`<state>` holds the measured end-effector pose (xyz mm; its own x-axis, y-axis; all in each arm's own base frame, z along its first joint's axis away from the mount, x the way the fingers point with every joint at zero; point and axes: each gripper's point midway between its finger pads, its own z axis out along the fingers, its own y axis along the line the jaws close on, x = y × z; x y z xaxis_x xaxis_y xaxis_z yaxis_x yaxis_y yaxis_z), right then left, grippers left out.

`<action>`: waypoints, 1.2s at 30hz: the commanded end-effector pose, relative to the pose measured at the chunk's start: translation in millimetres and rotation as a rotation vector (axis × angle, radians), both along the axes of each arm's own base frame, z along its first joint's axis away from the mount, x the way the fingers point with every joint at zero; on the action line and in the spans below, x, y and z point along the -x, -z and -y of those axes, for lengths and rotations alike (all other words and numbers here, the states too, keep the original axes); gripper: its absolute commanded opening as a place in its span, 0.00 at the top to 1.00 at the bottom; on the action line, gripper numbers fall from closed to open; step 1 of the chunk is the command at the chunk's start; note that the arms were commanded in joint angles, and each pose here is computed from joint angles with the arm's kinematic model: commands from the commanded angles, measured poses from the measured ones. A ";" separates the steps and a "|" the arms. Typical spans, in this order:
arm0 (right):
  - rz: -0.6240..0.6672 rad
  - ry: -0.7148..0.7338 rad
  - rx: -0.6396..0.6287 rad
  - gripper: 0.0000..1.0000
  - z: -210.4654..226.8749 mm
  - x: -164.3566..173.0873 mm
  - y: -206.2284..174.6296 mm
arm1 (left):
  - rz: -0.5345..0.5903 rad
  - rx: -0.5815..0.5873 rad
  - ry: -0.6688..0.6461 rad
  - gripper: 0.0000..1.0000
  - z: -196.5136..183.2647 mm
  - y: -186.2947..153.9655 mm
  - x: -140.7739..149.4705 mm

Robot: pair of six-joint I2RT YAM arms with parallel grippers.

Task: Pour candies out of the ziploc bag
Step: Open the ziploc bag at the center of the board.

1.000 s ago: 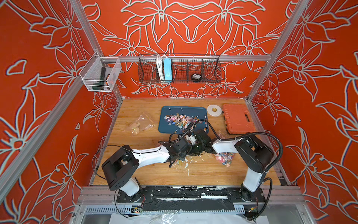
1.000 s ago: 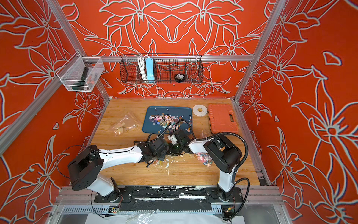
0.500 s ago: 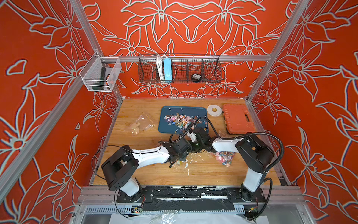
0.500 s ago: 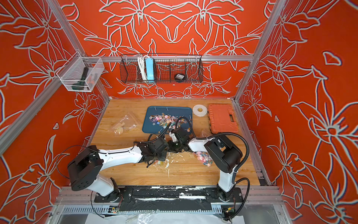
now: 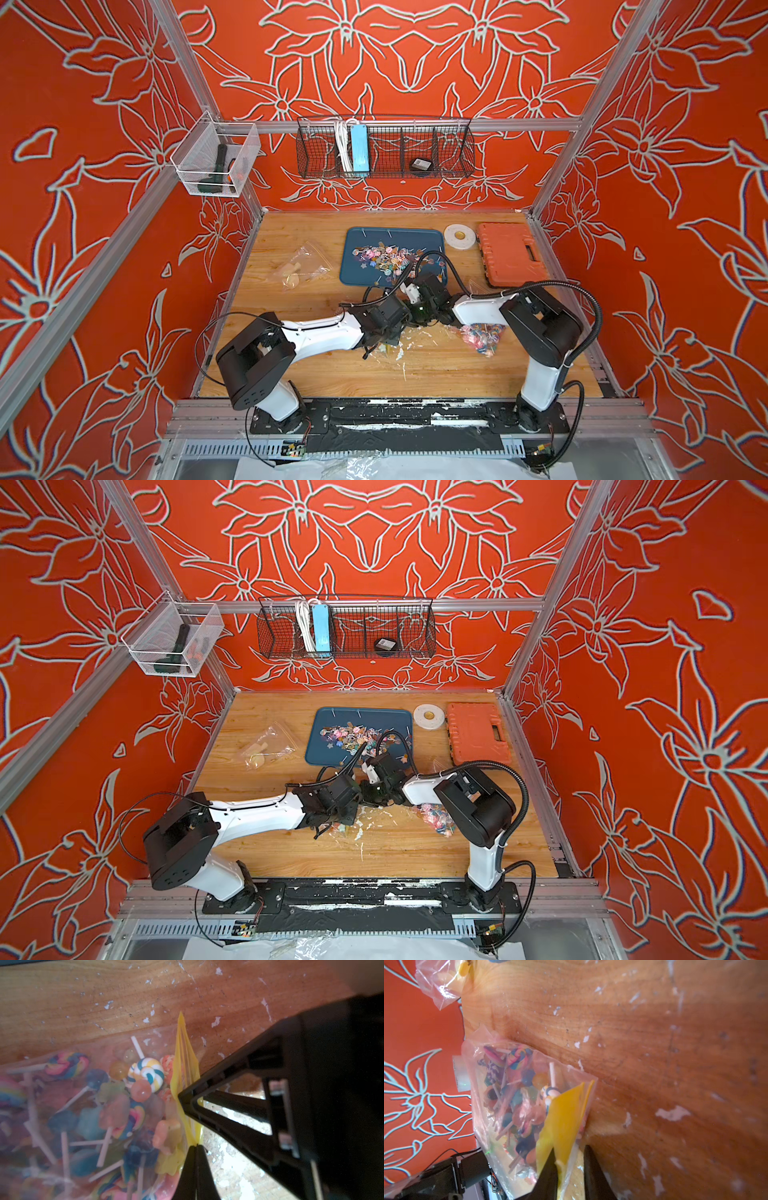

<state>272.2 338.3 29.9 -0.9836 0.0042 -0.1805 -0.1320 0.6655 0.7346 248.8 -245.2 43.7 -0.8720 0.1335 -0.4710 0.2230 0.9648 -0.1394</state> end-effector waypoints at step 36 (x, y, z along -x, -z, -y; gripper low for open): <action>0.000 -0.026 -0.021 1.00 7.5 20.0 2.1 | -0.022 -0.035 -0.006 0.83 1.2 9.7 -8.1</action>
<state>262.3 333.7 25.8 -0.9812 0.0050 -0.1928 -0.1433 0.6503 0.7461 251.6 -245.9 34.7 -0.8840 0.1392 -0.4463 0.2151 0.9687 -0.1240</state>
